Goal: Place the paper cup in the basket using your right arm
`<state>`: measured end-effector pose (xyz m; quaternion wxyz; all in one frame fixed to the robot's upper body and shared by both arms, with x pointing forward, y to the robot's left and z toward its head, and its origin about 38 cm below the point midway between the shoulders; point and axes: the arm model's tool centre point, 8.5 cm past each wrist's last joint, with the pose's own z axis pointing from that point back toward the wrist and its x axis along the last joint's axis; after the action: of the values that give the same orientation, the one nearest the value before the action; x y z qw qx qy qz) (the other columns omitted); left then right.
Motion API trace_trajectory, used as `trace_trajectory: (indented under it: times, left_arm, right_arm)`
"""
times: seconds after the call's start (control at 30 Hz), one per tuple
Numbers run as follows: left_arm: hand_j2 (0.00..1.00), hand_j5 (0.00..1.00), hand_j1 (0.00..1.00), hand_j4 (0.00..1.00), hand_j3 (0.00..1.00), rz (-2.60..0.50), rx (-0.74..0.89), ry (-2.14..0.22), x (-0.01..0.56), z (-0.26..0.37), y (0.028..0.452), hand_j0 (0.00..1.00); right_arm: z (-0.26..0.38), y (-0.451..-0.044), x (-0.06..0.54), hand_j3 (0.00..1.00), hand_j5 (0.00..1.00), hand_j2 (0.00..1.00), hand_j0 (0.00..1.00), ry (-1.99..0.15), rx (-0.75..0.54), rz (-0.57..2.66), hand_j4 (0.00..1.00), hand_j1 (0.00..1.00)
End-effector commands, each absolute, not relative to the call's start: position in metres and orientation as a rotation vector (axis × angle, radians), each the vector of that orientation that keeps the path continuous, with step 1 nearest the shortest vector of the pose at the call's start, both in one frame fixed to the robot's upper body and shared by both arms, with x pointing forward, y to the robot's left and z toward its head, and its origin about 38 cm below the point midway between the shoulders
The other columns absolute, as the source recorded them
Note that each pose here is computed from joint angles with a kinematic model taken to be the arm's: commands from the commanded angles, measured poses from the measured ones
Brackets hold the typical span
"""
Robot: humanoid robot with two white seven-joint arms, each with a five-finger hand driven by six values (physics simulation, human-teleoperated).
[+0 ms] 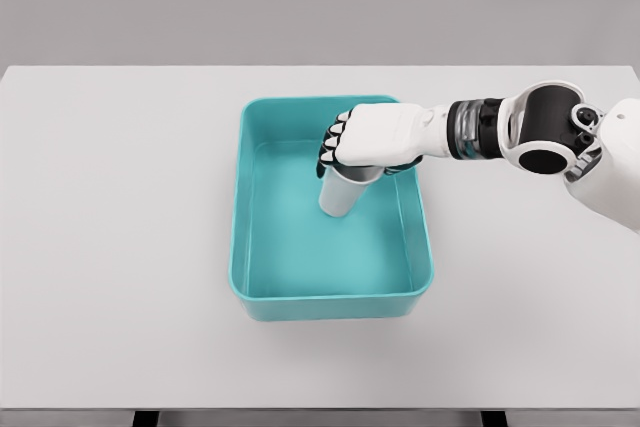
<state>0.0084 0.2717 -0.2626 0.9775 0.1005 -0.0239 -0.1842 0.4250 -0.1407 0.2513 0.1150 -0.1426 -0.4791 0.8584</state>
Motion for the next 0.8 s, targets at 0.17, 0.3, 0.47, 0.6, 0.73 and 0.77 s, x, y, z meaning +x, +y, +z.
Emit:
trace_trajectory:
  times: [0.17, 0.3, 0.47, 0.6, 0.73, 0.77]
  left_arm:
    - [1.0, 1.0, 1.0, 1.0, 1.0, -0.372, 0.202, -0.048, 0.0083, -0.2626, 0.2717, 1.0]
    - [1.0, 1.0, 1.0, 1.0, 1.0, -0.372, 0.202, -0.048, 0.0083, -0.2626, 0.2717, 1.0]
    - [1.0, 1.0, 1.0, 1.0, 1.0, -0.372, 0.202, -0.048, 0.0083, -0.2626, 0.2717, 1.0]
    - [1.0, 1.0, 1.0, 1.0, 1.0, -0.37, 0.202, -0.048, 0.0083, -0.2626, 0.2717, 1.0]
    - [1.0, 1.0, 1.0, 1.0, 1.0, -0.37, 0.202, -0.048, 0.0083, -0.2626, 0.2717, 1.0]
    - [1.0, 1.0, 1.0, 1.0, 1.0, -0.372, 0.202, -0.048, 0.0083, -0.2626, 0.2717, 1.0]
  right_arm:
    - [0.2515, -0.1407, 0.4253, 0.87, 0.87, 0.87, 0.87, -1.403, -0.424, 2.517, 0.87, 0.87]
    - [0.2516, -0.1404, 0.425, 0.95, 0.95, 0.95, 0.95, -1.4, -0.434, 2.523, 0.95, 0.95]
    - [0.2515, -0.1411, 0.4252, 0.97, 0.97, 0.97, 0.97, -1.396, -0.439, 2.525, 0.97, 0.97]
    - [0.2515, -0.141, 0.4251, 0.98, 0.98, 0.98, 0.98, -1.394, -0.446, 2.529, 0.98, 0.98]
    - [0.2511, -0.1415, 0.4256, 0.98, 0.98, 0.98, 0.98, -1.385, -0.462, 2.536, 0.98, 0.98]
    - [0.2516, -0.1416, 0.4258, 0.98, 0.98, 0.98, 0.98, -1.386, -0.463, 2.535, 0.98, 0.98]
